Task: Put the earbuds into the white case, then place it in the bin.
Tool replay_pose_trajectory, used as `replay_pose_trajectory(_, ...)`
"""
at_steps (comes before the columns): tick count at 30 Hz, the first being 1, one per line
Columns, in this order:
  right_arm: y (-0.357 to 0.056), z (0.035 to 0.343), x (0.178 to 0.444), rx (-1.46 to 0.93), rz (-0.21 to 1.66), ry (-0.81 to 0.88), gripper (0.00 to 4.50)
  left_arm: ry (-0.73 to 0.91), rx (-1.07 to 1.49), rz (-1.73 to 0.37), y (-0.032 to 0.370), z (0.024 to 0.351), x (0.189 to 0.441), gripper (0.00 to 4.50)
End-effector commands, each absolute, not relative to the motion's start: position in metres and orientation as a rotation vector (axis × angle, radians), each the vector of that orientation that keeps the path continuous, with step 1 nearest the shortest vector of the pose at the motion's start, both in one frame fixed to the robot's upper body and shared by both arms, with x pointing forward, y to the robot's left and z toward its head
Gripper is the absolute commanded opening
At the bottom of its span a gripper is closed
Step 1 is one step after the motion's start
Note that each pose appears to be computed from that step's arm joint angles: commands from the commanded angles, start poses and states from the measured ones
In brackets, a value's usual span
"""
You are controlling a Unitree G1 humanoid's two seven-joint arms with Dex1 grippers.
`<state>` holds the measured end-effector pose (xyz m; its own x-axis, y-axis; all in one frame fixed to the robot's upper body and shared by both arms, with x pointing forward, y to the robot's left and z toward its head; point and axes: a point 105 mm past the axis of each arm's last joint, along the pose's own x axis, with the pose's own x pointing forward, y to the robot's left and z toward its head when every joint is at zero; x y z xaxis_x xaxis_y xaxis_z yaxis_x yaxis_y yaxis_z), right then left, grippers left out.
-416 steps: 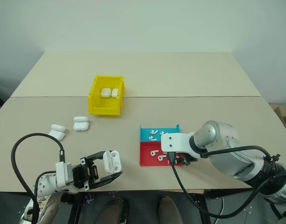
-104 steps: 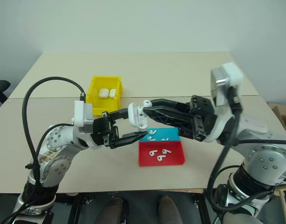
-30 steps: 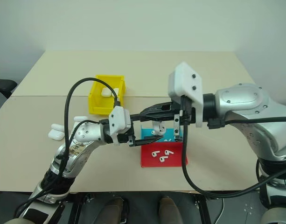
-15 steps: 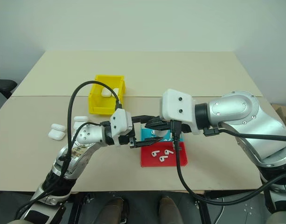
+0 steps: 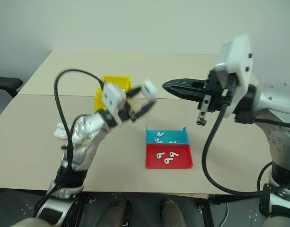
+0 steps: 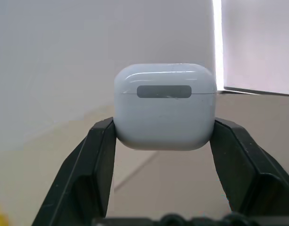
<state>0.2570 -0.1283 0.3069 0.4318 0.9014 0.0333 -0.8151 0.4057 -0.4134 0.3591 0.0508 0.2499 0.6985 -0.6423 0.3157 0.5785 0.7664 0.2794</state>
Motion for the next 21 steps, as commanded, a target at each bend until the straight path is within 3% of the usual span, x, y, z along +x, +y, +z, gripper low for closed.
replay_pose_trajectory(1,-0.138,0.301,0.256,-0.336,1.038,-0.255,0.03,-0.369,0.089,-0.276,0.103,0.269,0.398,2.73)
replay_pose_trajectory(8,-0.135,0.271,0.269,-0.358,1.008,-0.138,0.03,-0.196,0.196,-0.076,0.124,0.235,0.435,2.73)
replay_pose_trajectory(12,-0.136,0.265,0.271,-0.369,0.995,-0.113,0.03,-0.157,0.236,-0.061,0.121,0.222,0.442,2.73)
replay_pose_trajectory(17,-0.138,0.261,0.269,-0.372,0.983,-0.089,0.0,-0.122,0.226,-0.026,0.128,0.213,0.446,4.39)
replay_pose_trajectory(21,-0.139,0.258,0.268,-0.377,0.982,-0.075,0.0,-0.166,0.186,-0.089,0.123,0.225,0.438,4.45)
